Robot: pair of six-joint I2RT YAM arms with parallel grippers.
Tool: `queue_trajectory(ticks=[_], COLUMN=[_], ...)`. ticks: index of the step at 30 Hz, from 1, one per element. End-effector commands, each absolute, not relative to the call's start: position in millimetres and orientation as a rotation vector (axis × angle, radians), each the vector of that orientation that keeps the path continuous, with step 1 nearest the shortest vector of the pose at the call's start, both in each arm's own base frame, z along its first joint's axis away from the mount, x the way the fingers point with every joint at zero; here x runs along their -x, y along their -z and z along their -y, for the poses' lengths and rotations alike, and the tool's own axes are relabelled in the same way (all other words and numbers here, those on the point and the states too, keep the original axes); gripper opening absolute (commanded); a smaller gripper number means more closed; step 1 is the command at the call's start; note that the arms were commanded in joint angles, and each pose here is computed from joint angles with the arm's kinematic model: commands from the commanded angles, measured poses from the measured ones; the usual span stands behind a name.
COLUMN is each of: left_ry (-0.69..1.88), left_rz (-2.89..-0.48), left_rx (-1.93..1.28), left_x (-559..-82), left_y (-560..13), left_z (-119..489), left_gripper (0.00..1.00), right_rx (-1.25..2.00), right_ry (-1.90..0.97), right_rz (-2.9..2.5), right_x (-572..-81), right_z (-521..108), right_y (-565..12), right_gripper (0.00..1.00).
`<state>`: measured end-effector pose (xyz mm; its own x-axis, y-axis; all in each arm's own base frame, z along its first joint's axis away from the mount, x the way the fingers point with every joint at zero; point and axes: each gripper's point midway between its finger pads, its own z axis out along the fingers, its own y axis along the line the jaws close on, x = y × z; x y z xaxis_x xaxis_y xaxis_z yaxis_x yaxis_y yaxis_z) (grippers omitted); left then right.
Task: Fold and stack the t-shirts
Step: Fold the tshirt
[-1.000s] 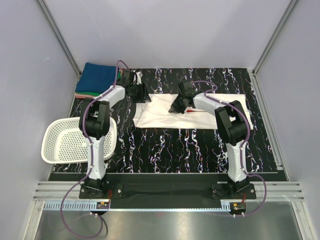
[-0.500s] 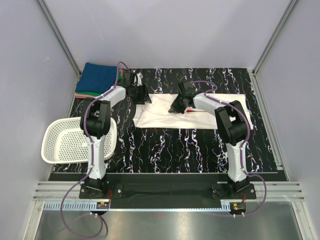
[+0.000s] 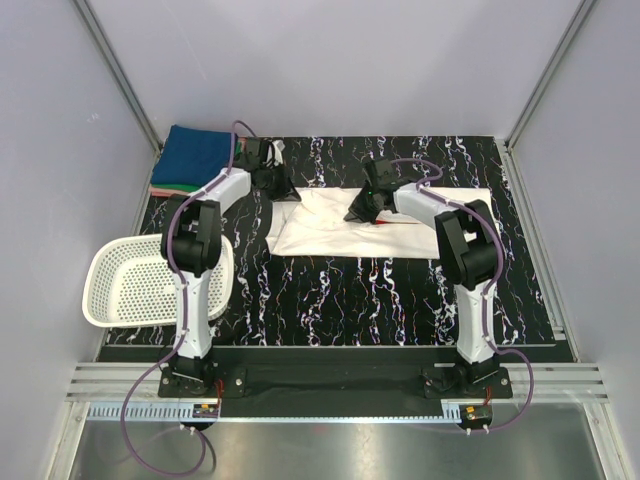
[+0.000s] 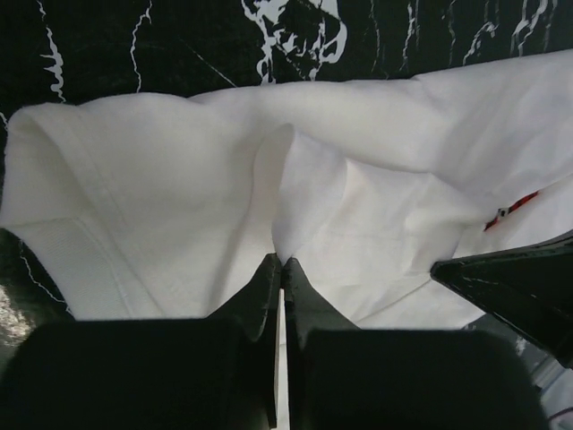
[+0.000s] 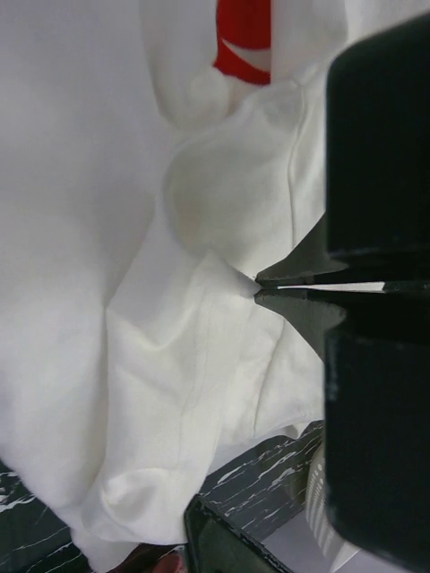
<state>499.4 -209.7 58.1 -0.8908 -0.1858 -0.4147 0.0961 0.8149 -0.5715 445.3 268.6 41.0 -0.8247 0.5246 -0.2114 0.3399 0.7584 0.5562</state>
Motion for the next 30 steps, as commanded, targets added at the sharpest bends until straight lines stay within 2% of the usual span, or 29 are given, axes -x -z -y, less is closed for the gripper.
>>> queue_trajectory(ticks=[1, 8, 20, 30], left_ry=[0.998, 1.298, 1.239, 1.196], left_rz=[-2.455, -2.342, -2.374, -2.375], left_rx=[0.182, 0.389, 0.678, 0.713], left_x=[-515, -527, -544, -535], left_y=[-96, -123, -99, -96], left_z=[218, 243, 231, 224], left_gripper=[0.00, 0.00, 0.00, 0.00], right_rx=[-0.601, -0.537, -0.516, -0.481], right_ry=[-0.779, -0.845, -0.827, -0.849], right_rz=[-2.434, -2.366, -2.276, -2.321], right_x=[-477, -501, -545, -537], right_z=[-251, -247, -228, -226], right_y=[-103, -120, -126, -112], right_gripper=[0.00, 0.00, 0.00, 0.00])
